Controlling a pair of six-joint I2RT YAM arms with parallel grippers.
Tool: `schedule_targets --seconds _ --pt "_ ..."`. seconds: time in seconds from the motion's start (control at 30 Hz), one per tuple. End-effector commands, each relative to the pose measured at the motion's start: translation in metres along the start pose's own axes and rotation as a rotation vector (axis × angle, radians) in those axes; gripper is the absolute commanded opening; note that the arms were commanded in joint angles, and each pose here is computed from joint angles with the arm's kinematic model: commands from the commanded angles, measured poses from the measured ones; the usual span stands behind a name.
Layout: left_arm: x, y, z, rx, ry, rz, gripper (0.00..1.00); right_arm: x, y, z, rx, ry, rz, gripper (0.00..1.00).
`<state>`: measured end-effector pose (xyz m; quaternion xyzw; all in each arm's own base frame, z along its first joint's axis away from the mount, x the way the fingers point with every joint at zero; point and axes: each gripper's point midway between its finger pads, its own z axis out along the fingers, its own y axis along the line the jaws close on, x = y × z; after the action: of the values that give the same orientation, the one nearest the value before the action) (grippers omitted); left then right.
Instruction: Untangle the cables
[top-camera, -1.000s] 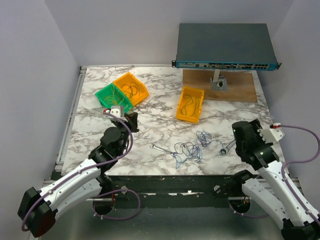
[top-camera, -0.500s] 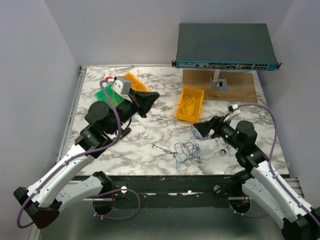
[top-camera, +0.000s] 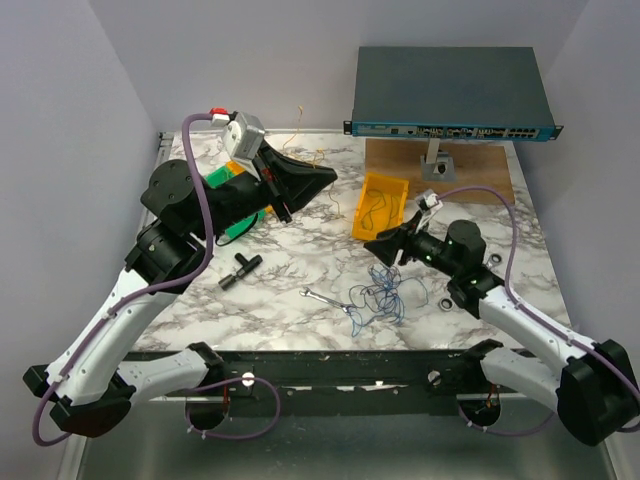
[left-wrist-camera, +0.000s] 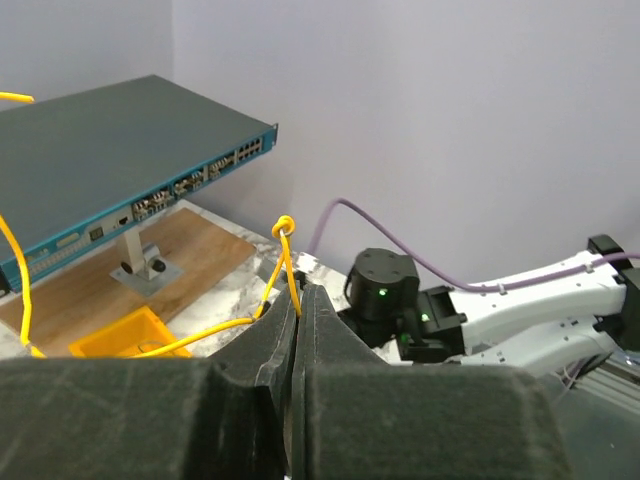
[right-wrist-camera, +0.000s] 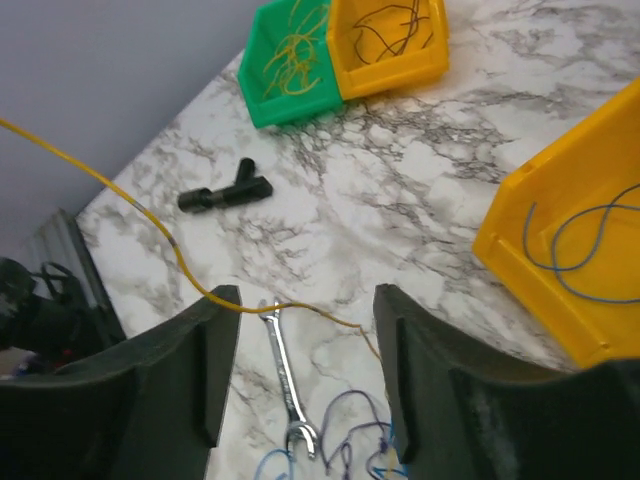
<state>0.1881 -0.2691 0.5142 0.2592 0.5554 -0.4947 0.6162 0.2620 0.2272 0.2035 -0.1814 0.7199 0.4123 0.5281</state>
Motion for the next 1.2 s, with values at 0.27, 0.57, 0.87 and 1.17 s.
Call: schedule_targets --seconds 0.27,0.57,0.87,1.17 --pt "0.079 0.044 -0.017 -0.165 0.204 -0.067 0.0 -0.065 0.034 -0.013 -0.034 -0.155 -0.019 0.01" --pt "0.193 0.039 -0.005 0.075 0.267 -0.1 0.0 -0.094 0.067 -0.015 -0.125 -0.112 0.086 0.01" --pt "0.213 0.038 0.003 0.138 0.251 -0.026 0.15 -0.098 0.082 -0.017 -0.185 -0.078 0.142 0.01" --pt "0.225 0.046 0.016 0.13 0.267 -0.002 0.22 -0.102 0.099 -0.022 -0.258 -0.065 0.186 0.01"
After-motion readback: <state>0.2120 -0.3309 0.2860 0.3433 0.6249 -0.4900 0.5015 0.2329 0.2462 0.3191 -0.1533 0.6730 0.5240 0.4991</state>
